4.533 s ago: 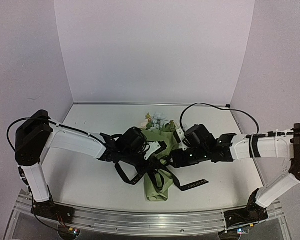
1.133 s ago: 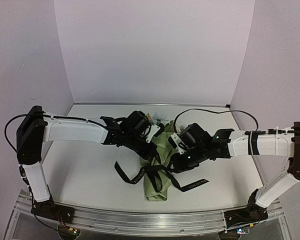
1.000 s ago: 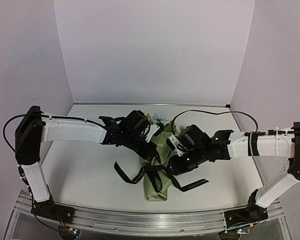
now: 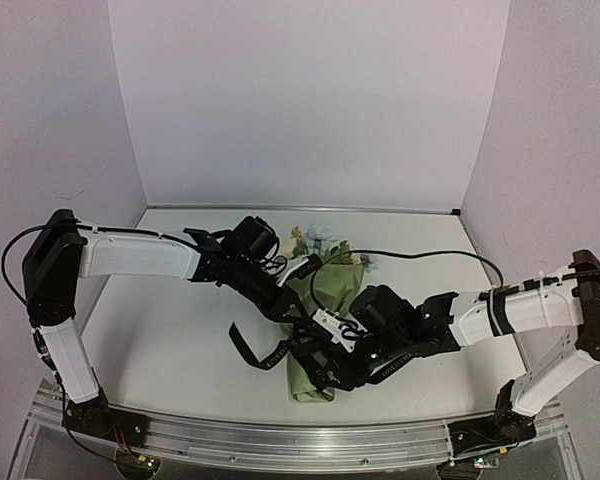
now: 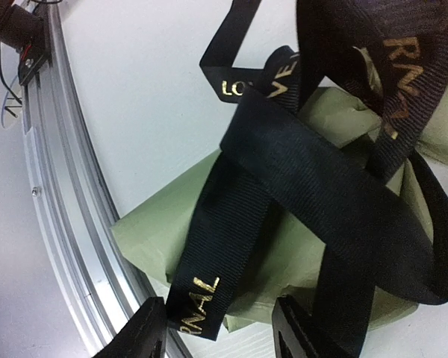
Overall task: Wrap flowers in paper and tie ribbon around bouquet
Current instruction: Tie the half-tied ribbon around the folded bouquet.
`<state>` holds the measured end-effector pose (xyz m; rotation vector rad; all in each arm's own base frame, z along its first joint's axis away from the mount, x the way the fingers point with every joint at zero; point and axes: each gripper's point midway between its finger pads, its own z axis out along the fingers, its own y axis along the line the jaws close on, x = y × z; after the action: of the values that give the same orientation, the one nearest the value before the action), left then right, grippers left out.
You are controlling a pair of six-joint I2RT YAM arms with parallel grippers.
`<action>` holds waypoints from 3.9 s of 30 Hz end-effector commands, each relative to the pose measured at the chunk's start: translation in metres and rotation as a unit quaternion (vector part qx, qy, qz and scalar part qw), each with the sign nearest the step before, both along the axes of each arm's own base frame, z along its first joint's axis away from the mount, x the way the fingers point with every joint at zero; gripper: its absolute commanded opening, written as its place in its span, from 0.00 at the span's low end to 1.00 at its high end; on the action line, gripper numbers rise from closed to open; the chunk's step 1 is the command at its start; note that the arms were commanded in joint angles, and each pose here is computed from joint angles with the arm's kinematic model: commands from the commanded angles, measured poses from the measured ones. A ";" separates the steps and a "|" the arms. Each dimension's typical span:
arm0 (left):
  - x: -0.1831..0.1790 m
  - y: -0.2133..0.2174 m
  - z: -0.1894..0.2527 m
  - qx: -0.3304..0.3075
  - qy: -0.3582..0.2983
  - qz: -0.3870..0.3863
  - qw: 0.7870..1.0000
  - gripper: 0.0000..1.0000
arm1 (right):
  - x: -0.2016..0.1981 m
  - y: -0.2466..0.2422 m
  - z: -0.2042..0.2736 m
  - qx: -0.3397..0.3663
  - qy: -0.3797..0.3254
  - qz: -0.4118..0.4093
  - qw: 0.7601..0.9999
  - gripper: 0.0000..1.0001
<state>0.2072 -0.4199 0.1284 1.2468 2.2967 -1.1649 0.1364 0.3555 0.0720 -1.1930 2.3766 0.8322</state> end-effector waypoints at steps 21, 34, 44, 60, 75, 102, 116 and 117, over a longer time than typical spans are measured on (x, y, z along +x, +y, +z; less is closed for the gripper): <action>0.034 0.004 0.014 -0.017 -0.024 0.056 0.998 0.00 | 0.008 -0.024 0.025 -0.094 -0.087 0.021 0.992 0.00; 0.069 0.028 0.020 -0.013 -0.071 0.180 0.981 0.00 | 0.063 -0.048 0.032 -0.142 -0.102 -0.058 0.983 0.00; 0.065 0.058 0.016 -0.016 -0.076 0.242 0.967 0.00 | 0.086 -0.072 0.008 -0.185 -0.073 -0.119 0.973 0.00; 0.049 0.119 -0.021 0.030 -0.048 0.350 0.935 0.00 | 0.083 -0.119 -0.026 -0.251 -0.055 -0.172 0.951 0.00; 0.067 0.185 -0.059 0.120 -0.047 0.475 0.870 0.00 | 0.072 -0.153 -0.038 -0.303 -0.050 -0.204 0.930 0.00; 0.066 0.150 -0.043 0.038 -0.019 0.384 0.922 0.03 | 0.060 -0.143 -0.012 -0.246 -0.019 -0.228 0.942 0.43; 0.068 0.148 -0.042 0.042 -0.014 0.387 0.921 0.13 | 0.107 -0.112 0.019 -0.180 -0.139 -0.114 0.967 0.53; 0.067 0.148 -0.042 0.042 -0.013 0.387 0.921 0.13 | 0.108 -0.109 0.018 -0.175 -0.139 -0.104 0.969 0.52</action>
<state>0.2696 -0.2671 0.0725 0.2738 2.4935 -0.7123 0.2249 0.2308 0.0842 -0.9494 2.5471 0.1281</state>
